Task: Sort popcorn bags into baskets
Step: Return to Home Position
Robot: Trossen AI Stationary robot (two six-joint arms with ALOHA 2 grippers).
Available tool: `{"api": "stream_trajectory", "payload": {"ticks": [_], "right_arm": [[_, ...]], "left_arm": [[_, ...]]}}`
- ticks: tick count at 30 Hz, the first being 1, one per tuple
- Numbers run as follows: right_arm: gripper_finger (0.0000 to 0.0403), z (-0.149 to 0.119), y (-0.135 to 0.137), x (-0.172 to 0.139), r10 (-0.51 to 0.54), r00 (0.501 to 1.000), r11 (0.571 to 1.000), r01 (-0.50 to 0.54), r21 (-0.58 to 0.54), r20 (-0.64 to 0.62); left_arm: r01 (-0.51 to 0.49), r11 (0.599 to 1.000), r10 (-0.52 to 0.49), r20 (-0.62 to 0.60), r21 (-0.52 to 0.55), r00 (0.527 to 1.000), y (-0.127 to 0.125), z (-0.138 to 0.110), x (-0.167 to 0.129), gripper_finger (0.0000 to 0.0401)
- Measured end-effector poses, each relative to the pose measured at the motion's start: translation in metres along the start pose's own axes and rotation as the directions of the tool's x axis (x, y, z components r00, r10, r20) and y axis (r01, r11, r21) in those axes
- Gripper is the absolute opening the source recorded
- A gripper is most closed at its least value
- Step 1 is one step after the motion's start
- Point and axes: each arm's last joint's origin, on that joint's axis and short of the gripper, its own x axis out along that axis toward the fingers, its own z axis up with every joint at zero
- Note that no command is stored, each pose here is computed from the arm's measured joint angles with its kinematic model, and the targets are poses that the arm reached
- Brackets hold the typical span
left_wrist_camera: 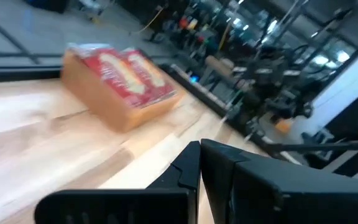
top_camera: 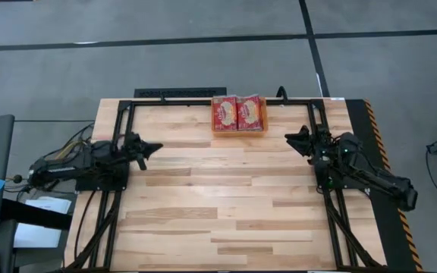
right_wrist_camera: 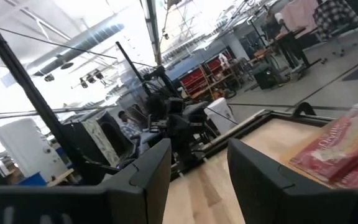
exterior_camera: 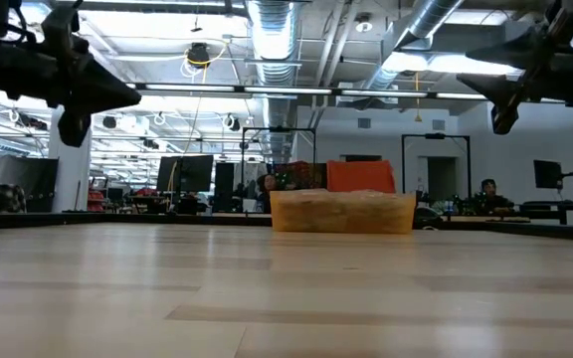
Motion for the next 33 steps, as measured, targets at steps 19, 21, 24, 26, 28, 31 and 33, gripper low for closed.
{"api": "stream_trajectory", "payload": {"ticks": [19,21,24,26,28,31,33], "right_arm": [[0.0171,-0.010,-0.008,-0.003,0.035,0.983,0.999,-0.040,-0.022,-0.182],[0.0173,-0.012,-0.007,-0.003,0.055,0.978,0.998,-0.058,-0.006,-0.202],[0.0178,-0.015,-0.003,-0.001,0.083,0.972,0.997,-0.081,0.019,-0.220],[0.0180,-0.018,-0.002,0.000,0.067,0.972,0.997,-0.060,0.039,-0.224],[0.0182,-0.020,0.000,0.001,0.045,0.976,0.998,-0.037,0.042,-0.215],[0.0184,-0.022,0.004,0.002,0.029,0.980,0.999,-0.022,0.037,-0.197],[0.0185,-0.022,0.007,0.003,0.024,0.984,1.000,-0.021,0.023,-0.174]], "left_arm": [[0.053,0.998,-0.052,0.025,-0.026,0.998,-0.005,-0.020,-0.001,0.0000],[0.055,0.998,-0.054,0.024,-0.038,0.998,-0.005,-0.021,-0.001,0.0000],[0.055,0.998,-0.054,0.024,-0.042,0.998,-0.005,-0.021,-0.001,0.0000],[0.053,0.998,-0.052,0.026,-0.043,0.998,-0.005,-0.020,-0.001,0.0000],[0.051,0.998,-0.050,0.027,-0.043,0.998,-0.005,-0.020,-0.001,0.0000],[0.051,0.998,-0.050,0.027,-0.044,0.998,-0.005,-0.020,-0.001,0.0000],[0.051,0.998,-0.050,0.027,-0.046,0.998,-0.005,-0.020,-0.001,0.0000]]}}
